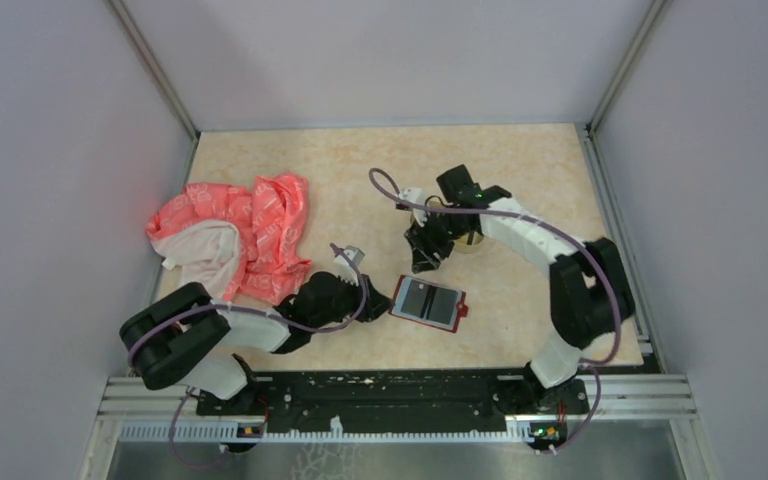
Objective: Put the credit cards into the card holder
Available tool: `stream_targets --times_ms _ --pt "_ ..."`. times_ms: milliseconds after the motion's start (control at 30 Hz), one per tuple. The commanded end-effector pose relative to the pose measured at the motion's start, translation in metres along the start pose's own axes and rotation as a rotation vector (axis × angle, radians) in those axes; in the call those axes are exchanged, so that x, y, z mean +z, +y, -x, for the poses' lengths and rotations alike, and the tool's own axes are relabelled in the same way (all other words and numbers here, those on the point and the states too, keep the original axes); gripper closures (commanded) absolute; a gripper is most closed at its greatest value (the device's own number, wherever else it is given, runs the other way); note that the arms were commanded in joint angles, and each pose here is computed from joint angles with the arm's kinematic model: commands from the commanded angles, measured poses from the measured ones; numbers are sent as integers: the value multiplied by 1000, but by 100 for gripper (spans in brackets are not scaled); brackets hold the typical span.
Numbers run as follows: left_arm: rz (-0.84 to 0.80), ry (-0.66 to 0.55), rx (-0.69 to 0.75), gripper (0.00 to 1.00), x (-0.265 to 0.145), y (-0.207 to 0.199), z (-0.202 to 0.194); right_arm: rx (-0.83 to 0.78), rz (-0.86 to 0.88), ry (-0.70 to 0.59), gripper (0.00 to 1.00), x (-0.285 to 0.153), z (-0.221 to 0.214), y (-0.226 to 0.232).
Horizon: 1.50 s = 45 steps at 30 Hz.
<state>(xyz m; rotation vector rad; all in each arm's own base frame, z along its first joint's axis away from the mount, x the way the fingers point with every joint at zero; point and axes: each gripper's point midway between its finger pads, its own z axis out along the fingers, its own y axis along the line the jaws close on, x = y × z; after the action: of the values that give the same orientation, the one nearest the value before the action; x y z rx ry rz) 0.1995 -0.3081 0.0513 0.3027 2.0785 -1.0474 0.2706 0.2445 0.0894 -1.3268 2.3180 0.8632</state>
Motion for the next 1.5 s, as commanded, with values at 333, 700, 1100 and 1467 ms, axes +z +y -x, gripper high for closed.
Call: stream_targets --times_ms 333,700,1100,1467 --pt "74 -138 -23 71 -15 9 33 -963 20 -110 100 -11 -47 22" --pt "118 -21 -44 71 8 24 8 -869 -76 31 100 17 -55 -8" --pt "44 52 -86 71 18 20 -15 -883 -82 63 100 32 -58 -8" --pt "-37 61 -153 71 9 10 -26 -845 -58 -8 100 37 -46 5"
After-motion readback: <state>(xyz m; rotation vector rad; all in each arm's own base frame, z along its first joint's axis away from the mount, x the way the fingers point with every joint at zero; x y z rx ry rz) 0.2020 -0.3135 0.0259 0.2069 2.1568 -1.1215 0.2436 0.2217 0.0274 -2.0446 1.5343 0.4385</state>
